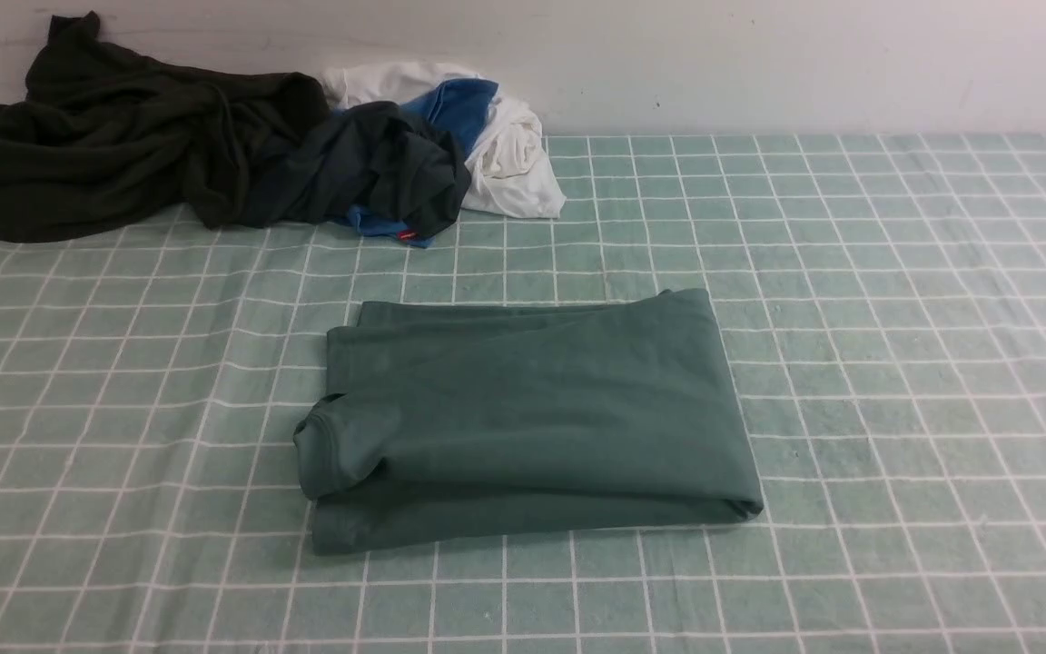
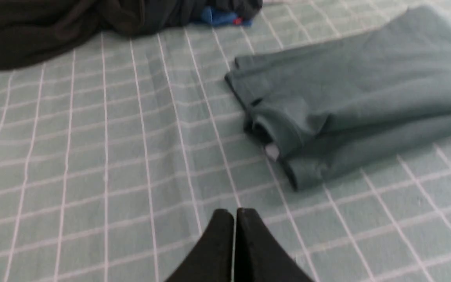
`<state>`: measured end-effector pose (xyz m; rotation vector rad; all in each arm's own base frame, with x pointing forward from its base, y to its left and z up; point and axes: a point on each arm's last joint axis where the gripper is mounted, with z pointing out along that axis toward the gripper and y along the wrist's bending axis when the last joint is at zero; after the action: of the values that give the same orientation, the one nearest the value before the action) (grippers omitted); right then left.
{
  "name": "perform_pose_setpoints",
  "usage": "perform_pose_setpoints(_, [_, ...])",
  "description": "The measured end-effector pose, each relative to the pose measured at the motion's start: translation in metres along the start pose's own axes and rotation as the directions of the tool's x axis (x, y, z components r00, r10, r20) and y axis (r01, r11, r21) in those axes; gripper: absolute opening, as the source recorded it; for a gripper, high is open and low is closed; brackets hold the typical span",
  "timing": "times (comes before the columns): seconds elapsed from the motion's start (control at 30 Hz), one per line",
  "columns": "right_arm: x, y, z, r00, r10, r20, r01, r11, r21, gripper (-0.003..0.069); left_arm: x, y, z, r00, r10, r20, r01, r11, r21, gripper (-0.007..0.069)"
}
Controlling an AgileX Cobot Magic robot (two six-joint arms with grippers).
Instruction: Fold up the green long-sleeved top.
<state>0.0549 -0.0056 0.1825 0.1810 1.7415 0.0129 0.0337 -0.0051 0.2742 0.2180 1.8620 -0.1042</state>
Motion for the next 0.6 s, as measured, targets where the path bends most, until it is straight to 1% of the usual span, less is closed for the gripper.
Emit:
perform_pose_setpoints(0.07, [0.000,0.000,0.000,1.000,-0.008,0.000,0.008,1.000,0.000,-0.0014,0.004,0.000,0.007,0.998,-0.017,0.061,0.019,0.999,-0.033,-0.0003])
perform_pose_setpoints(0.17, [0.000,0.000,0.000,1.000,-0.022,0.000,0.022,1.000,0.000,-0.0014,0.020,0.004,0.022,0.972,-0.015,0.236,0.050,0.988,-0.144,-0.0003])
perform_pose_setpoints(0.23, [0.000,0.000,0.000,1.000,-0.022,0.000,0.022,1.000,0.000,-0.0014,0.036,0.007,0.029,0.967,-0.001,0.255,0.057,0.976,-0.212,-0.0003])
perform_pose_setpoints(0.3, [0.000,0.000,0.000,1.000,-0.021,-0.001,0.021,1.000,0.000,-0.0014,0.051,0.009,0.034,0.969,0.011,0.245,0.054,0.964,-0.259,-0.0003])
perform_pose_setpoints(0.33, [0.000,0.000,0.000,1.000,-0.021,-0.001,0.021,1.000,0.000,-0.0014,0.053,0.009,0.035,0.971,0.012,0.241,0.053,0.963,-0.262,-0.0003])
perform_pose_setpoints(0.37, [0.000,0.000,0.000,1.000,-0.021,-0.002,0.021,1.000,0.000,-0.0014,0.067,0.011,0.041,0.979,0.006,0.205,0.053,0.958,-0.281,-0.0003])
perform_pose_setpoints(0.4, [0.000,0.000,0.000,1.000,-0.021,-0.002,0.021,1.000,0.000,-0.0014,0.073,0.011,0.043,0.982,-0.002,0.187,0.056,0.958,-0.283,-0.0003])
perform_pose_setpoints(0.53, [0.000,0.000,0.000,1.000,-0.021,-0.003,0.021,1.000,0.000,-0.0014,0.080,0.011,0.045,0.986,-0.052,0.157,0.094,0.957,-0.273,-0.0003])
perform_pose_setpoints(0.57, [0.000,0.000,0.000,1.000,-0.021,-0.003,0.021,1.000,0.000,-0.0014,0.084,0.010,0.046,0.989,-0.079,0.122,0.109,0.960,-0.259,-0.0003])
perform_pose_setpoints(0.6, [0.000,0.000,0.000,1.000,-0.021,-0.003,0.021,1.000,0.000,-0.0014,0.084,0.010,0.046,0.990,-0.077,0.116,0.105,0.960,-0.259,-0.0003])
